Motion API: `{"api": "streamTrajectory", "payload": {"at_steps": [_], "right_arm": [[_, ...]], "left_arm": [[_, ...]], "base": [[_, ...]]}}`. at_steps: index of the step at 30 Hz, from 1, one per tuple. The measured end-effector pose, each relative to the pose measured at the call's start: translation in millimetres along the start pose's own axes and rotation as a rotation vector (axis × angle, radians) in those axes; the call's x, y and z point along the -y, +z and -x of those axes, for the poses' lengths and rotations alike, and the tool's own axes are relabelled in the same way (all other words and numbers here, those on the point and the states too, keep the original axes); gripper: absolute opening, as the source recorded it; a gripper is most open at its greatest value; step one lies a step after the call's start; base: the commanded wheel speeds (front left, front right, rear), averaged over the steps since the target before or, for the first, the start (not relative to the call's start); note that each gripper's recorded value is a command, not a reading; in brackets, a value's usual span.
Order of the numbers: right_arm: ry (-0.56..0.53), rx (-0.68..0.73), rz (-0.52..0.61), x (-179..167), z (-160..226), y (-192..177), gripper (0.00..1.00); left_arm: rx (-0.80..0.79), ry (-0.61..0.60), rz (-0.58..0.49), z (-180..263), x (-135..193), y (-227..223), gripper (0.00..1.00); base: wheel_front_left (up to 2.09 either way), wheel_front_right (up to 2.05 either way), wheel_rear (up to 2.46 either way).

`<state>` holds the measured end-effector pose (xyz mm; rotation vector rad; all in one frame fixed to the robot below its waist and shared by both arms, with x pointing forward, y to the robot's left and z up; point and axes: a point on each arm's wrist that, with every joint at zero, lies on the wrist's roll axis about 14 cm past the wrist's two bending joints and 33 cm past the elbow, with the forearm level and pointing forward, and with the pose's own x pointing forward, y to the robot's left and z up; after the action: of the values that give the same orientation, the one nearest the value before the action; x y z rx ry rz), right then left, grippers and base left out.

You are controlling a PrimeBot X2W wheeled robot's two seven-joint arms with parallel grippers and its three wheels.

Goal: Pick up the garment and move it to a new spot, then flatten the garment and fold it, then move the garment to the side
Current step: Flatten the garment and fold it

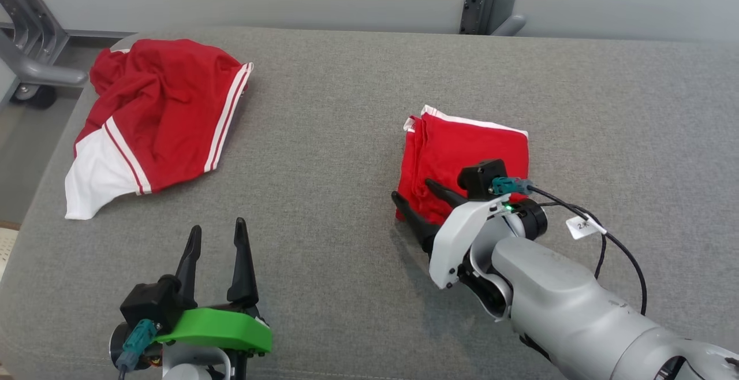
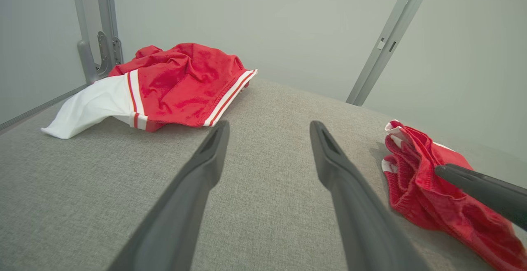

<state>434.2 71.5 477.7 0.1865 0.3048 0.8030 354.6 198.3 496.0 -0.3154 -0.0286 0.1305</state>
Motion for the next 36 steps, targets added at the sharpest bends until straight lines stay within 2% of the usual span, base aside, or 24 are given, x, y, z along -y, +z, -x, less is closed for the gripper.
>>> {"api": "streamTrajectory", "payload": {"at_steps": [7, 13, 19, 23, 29, 36], "right_arm": [[0.036, 0.014, -0.005, -12, 5, -4, 1.00], [0.005, 0.128, -0.017, 2, 10, 29, 1.00], [-0.112, 0.248, -0.021, 43, 30, 58, 1.00], [-0.219, 0.292, -0.007, 77, 51, 61, 1.00], [-0.330, 0.336, -0.024, 100, 76, 56, 1.00], [-0.420, 0.305, -0.050, 117, 95, 32, 1.00]], "left_arm": [[-0.007, -0.014, 0.001, -4, 5, -3, 1.00], [-0.008, -0.024, -0.001, -5, 8, -3, 1.00], [-0.008, -0.029, -0.002, -5, 9, -3, 1.00], [-0.008, -0.035, -0.002, -6, 11, -3, 1.00], [-0.014, -0.048, -0.003, -6, 15, -5, 1.00], [-0.018, -0.063, -0.006, -6, 19, -6, 1.00]], "base": [[0.00, 0.00, 0.00], [0.00, 0.00, 0.00], [0.00, 0.00, 0.00], [0.00, 0.00, 0.00], [0.00, 0.00, 0.00], [0.00, 0.00, 0.00]]}}
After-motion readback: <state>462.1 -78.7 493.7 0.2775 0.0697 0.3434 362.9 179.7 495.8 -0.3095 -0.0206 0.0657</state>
